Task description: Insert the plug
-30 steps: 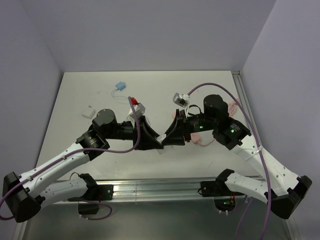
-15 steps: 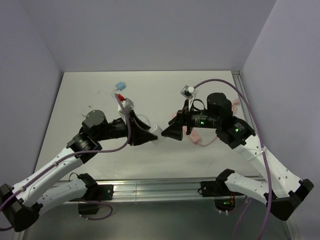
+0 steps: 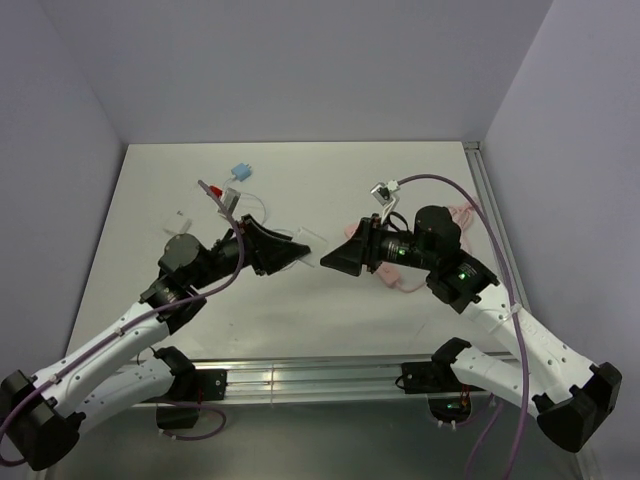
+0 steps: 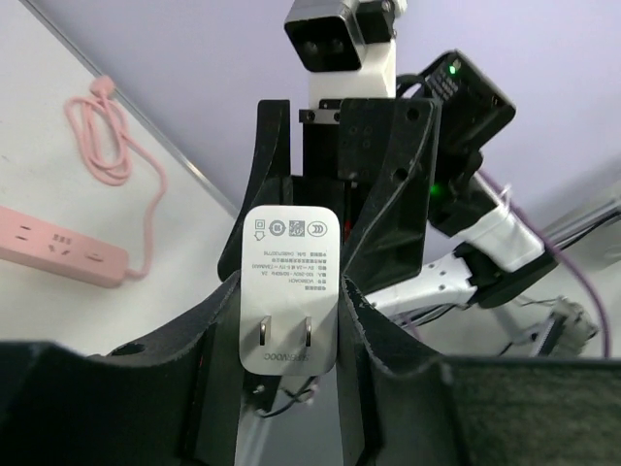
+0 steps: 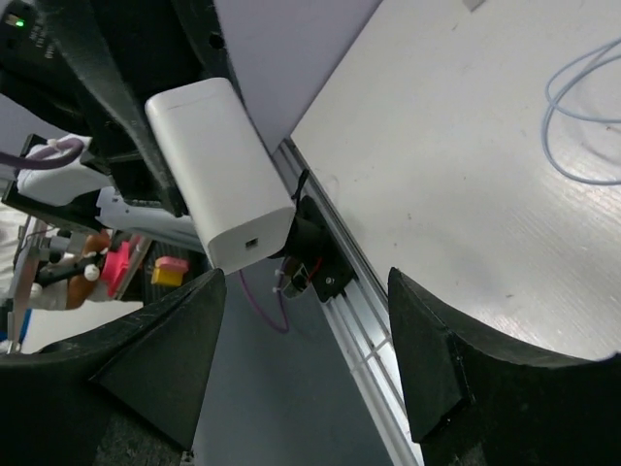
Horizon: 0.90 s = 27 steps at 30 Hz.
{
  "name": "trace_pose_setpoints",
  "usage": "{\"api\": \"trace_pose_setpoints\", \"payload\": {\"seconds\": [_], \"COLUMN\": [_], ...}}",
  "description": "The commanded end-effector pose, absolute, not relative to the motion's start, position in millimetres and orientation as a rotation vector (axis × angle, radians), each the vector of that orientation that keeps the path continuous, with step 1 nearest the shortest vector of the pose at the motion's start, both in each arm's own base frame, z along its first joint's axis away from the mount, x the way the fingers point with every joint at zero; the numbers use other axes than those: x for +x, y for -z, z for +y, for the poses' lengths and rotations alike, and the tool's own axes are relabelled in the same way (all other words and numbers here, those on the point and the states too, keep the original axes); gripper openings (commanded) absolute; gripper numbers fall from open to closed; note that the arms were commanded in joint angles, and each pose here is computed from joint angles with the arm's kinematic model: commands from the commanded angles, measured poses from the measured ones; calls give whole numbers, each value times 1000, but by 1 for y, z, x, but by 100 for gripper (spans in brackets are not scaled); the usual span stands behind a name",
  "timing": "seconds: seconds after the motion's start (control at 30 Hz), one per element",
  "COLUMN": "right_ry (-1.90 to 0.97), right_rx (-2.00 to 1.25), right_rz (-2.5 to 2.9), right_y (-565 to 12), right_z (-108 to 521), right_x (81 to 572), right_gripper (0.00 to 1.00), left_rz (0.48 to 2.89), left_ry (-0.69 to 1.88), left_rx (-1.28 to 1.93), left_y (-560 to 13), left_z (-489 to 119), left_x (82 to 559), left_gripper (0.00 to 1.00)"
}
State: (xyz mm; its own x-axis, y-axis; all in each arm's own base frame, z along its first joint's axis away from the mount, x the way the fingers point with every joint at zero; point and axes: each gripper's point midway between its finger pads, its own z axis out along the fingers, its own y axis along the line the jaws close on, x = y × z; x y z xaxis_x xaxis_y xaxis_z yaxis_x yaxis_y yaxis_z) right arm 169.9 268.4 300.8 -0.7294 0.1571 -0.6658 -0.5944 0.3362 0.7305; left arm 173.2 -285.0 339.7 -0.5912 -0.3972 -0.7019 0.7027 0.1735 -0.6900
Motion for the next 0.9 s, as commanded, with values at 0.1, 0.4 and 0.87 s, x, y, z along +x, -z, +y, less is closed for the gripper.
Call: {"api": "trace_pose_setpoints", "payload": {"seconds": [0.1,0.4,0.87], "right_ry": [-1383,-1111,-964], "right_rx": [-503,-761,-652], "right_rz": [1712,1511,1344], "right_y": [-340,-349,-389], "right_z": [261,243,281], "right_x": [168,163,221], "right_gripper": [79,99,96], "left_rz": [1518,1776,1677], "left_ry": [1800,2106,2495], "left_rx": [158,-197,-774], "left_y": [-372,-360,-386], "left_z": [-287,-285,-278], "left_x": [174,190,215], "left_gripper": [0,0,0]}}
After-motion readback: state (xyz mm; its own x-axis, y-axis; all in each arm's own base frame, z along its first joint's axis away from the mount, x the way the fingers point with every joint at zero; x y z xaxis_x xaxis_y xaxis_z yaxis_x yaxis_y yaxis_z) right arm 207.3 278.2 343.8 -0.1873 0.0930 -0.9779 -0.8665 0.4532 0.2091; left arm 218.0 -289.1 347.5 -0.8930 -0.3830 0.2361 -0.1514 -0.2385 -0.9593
